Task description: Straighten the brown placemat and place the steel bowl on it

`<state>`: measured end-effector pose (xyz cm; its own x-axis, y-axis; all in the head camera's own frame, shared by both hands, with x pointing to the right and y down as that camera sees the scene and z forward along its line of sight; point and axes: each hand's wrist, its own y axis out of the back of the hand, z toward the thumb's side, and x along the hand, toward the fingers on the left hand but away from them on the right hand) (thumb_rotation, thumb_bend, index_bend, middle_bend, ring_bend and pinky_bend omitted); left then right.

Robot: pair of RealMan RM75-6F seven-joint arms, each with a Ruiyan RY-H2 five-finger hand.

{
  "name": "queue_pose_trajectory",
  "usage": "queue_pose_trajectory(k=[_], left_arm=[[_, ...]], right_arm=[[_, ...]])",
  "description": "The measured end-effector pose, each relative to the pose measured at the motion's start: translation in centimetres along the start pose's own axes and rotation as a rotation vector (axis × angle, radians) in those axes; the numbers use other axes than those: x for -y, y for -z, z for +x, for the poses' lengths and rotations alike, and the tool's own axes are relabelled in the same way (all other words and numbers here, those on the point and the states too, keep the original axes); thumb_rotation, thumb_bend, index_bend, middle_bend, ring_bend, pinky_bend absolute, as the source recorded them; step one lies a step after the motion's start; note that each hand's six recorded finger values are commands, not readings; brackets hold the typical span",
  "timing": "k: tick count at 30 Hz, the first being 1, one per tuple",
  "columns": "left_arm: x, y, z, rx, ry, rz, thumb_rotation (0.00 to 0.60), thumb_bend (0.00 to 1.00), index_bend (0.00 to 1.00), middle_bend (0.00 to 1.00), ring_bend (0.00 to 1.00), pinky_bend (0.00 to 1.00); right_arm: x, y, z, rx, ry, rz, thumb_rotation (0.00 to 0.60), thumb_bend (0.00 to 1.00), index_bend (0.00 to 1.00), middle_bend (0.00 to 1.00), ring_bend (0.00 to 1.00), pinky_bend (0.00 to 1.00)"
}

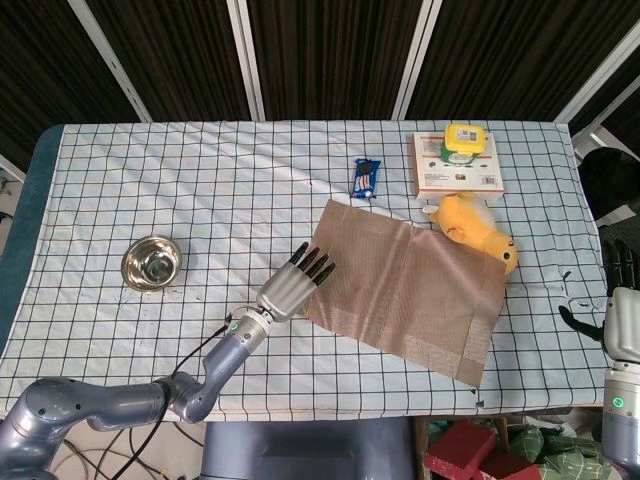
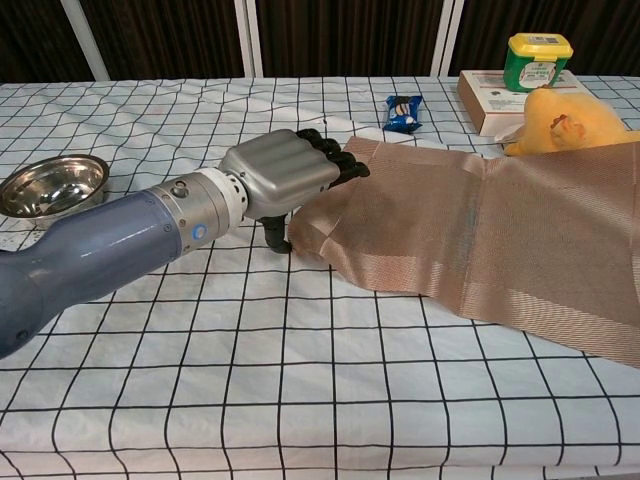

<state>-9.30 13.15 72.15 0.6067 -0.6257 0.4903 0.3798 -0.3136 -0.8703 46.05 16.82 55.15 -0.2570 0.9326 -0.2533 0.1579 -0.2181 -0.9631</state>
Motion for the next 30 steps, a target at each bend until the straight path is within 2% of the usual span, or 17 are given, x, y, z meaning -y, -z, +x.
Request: queue_pose_trajectory(k=[5, 9, 13, 16, 18, 21, 24, 30], left_arm=[[-0.2, -0.6, 0.2, 0.010, -0.010, -0.018, 0.600, 0.23, 0.10, 0.10, 0.00, 0.07], [-0.5, -1.2, 0.0, 0.033, -0.030, -0.035, 0.600, 0.34, 0.12, 0.11, 0.00, 0.07], [-0.8, -1.6, -0.2, 0.058, -0.050, -0.045, 0.600, 0.37, 0.13, 0.11, 0.00, 0.07], [-1.0, -1.6, -0.5, 0.070, -0.064, -0.051, 0.600, 0.35, 0.24, 0.12, 0.00, 0.07], [-1.2, -1.4, -0.6, 0.073, -0.072, -0.052, 0.600, 0.33, 0.37, 0.13, 0.01, 0.07], [-1.3, -1.3, -0.6, 0.071, -0.084, -0.054, 0.600, 0.30, 0.49, 0.16, 0.02, 0.09], [-1.5, -1.0, -0.7, 0.065, -0.102, -0.052, 0.600, 0.30, 0.55, 0.18, 0.02, 0.09], [-1.6, -0.7, -0.7, 0.052, -0.128, -0.041, 0.600, 0.30, 0.60, 0.20, 0.02, 0.09]], right_arm=[[0.1, 0.0, 0.0, -0.001, -0.004, -0.001, 0.600, 0.11, 0.00, 0.00, 0.00, 0.16], [0.1, 0.0, 0.0, 0.002, -0.007, -0.005, 0.600, 0.11, 0.00, 0.00, 0.00, 0.16], [0.2, 0.0, 0.1, 0.002, -0.010, -0.008, 0.600, 0.12, 0.00, 0.00, 0.00, 0.16], [0.2, -0.1, 0.1, 0.002, -0.015, -0.010, 0.600, 0.12, 0.00, 0.00, 0.00, 0.16], [0.3, -0.1, 0.1, 0.002, -0.016, -0.011, 0.600, 0.12, 0.00, 0.00, 0.00, 0.16], [0.2, -0.1, 0.1, 0.003, -0.015, -0.014, 0.600, 0.12, 0.00, 0.00, 0.00, 0.16], [0.3, -0.1, 0.2, 0.004, -0.017, -0.015, 0.600, 0.12, 0.00, 0.00, 0.00, 0.16], [0.3, -0.1, 0.2, 0.004, -0.020, -0.014, 0.600, 0.12, 0.00, 0.00, 0.00, 0.16]])
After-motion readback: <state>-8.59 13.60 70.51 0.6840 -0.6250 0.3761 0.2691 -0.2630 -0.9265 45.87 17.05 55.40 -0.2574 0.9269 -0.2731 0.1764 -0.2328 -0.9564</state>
